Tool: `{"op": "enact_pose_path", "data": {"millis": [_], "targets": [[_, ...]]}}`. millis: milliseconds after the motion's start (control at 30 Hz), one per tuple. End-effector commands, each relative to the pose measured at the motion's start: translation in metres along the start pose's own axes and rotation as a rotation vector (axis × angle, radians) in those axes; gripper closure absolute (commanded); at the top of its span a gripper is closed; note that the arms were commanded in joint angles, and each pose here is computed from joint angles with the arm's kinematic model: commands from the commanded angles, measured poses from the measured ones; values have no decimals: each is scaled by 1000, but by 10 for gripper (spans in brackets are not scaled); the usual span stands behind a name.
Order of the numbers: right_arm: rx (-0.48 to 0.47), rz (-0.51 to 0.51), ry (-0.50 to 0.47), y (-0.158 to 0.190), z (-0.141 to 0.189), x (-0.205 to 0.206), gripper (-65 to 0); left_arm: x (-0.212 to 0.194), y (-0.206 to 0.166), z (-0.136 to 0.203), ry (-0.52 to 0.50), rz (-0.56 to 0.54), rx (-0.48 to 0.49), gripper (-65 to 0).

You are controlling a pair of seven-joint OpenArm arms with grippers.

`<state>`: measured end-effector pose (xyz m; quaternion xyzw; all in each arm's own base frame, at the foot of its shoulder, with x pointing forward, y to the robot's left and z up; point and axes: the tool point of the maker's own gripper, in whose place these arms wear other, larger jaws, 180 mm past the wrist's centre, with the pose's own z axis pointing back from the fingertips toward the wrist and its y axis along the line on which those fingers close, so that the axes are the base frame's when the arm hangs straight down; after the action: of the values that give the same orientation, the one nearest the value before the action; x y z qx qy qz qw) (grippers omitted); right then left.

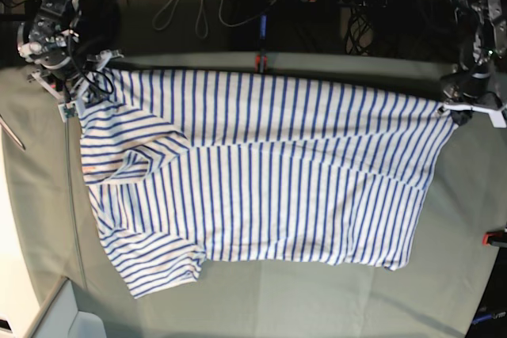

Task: Layout the t-shirt on the table in an organized manner, then fold the t-shirt properly
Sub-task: 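Lift the shirt edge with both grippers and pull it taut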

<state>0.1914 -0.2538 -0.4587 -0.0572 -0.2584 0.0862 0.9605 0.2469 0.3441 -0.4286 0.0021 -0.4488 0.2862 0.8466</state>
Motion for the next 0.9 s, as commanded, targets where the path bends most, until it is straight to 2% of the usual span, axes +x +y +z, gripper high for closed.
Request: {"op": "enact_pose_path", "data": {"millis": [0,267,333,500,567,667,733,800,867], "targets": [[-17,1,5,-7,5,-4,0,18,5,2,-51,-19,8,0],[-1,-14,-22,-4,7,-8,0,4,21,13,-23,-29,37,0],[-5,-19,-16,-6,9,-13,-35,4,30,17,-29,-11,58,0],[-21,-32,-13,-12,12,-17,-172,6,39,20,-45,22,87,-6],[-22,-31,-15,-12,12,-16,-218,-1,39,20,-6,33,88,-51],[-24,-31,-13,-13,13,-18,-264,-13,35,19,65,47,82,-165],[-40,-47,-10,-19,15,-21,-283,-10,36,17,73,61,85,-238],[-72,-79,-9,-31,19,-25,-291,-8,41,19,69,76,97,-268],[-106,-110,-2,-43,23,-32,-291,-3,49,21,49,98,117,-271]]}}
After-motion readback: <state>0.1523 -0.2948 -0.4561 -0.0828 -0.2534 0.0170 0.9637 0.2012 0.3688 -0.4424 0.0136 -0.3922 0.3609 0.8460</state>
